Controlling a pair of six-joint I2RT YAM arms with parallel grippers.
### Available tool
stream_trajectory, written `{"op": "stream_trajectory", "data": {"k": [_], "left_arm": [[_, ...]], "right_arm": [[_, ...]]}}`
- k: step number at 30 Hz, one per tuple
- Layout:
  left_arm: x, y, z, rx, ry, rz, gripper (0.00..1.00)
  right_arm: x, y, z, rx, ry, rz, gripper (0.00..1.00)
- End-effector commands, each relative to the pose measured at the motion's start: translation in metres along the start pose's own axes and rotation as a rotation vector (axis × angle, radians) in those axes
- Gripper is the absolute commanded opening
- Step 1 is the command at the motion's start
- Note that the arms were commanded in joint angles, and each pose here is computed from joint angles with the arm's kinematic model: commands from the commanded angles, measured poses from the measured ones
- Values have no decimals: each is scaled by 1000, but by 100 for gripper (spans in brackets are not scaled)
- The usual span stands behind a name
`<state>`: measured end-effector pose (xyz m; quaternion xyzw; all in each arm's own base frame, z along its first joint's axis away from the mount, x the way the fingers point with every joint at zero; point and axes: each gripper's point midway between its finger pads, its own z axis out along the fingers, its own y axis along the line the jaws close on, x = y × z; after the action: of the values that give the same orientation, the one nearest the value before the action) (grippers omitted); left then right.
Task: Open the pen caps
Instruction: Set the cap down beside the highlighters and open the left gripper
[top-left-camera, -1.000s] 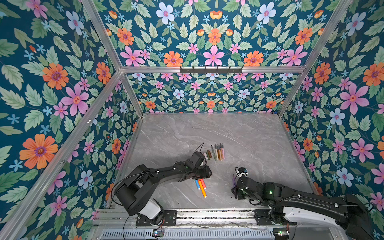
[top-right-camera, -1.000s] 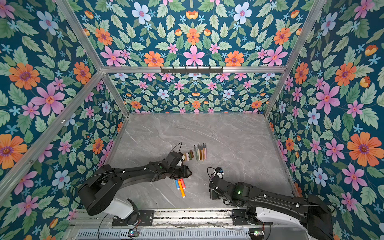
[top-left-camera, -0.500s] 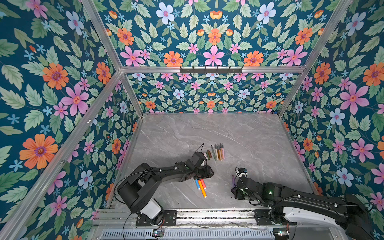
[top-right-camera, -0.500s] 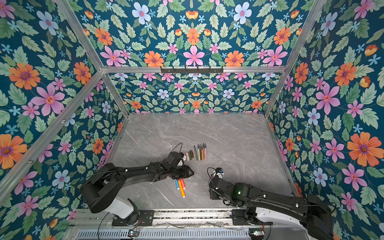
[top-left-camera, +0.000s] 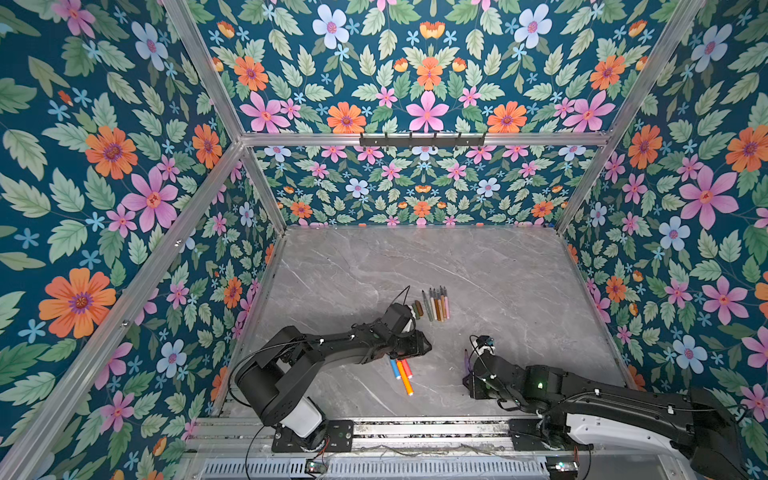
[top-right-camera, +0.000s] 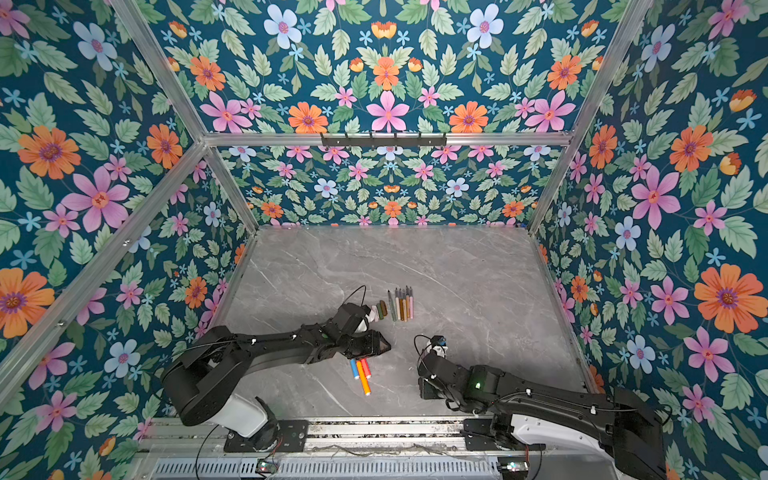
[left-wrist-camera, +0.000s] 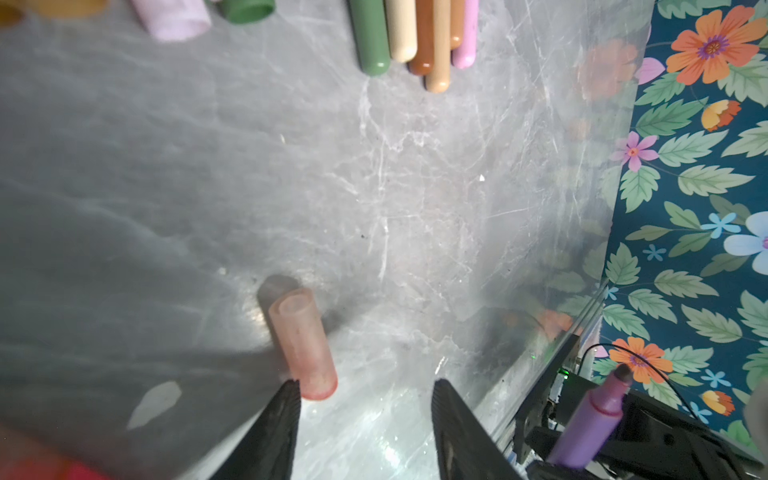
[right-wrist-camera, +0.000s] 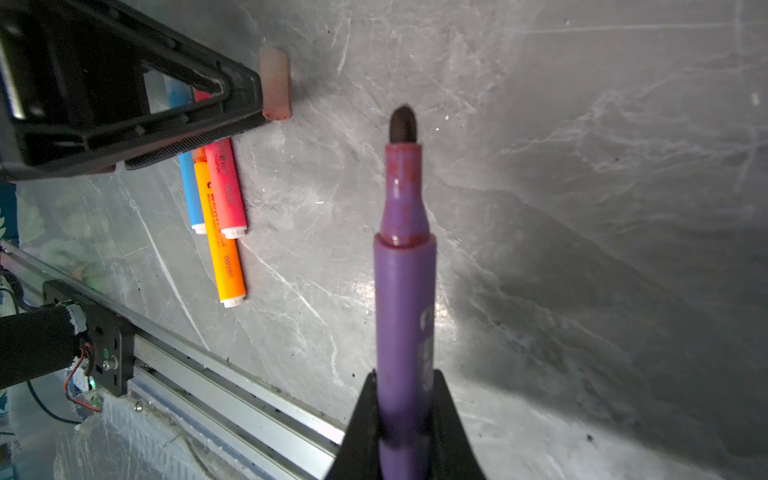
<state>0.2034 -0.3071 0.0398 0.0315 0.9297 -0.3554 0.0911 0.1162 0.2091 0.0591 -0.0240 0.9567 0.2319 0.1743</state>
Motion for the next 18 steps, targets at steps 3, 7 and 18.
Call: {"op": "stream_trajectory", "data": {"k": [3, 7, 18], "left_arm": [[-2, -8, 1, 33, -3, 11, 54], [-1, -11, 1, 41, -2, 12, 54], [-23, -33, -52, -26, -114, 118, 52]], "right_arm": [[-1, 1, 1, -8, -3, 3, 0], [0, 1, 0, -6, -3, 3, 0], [-3, 1, 10, 17, 29, -40, 0]]}}
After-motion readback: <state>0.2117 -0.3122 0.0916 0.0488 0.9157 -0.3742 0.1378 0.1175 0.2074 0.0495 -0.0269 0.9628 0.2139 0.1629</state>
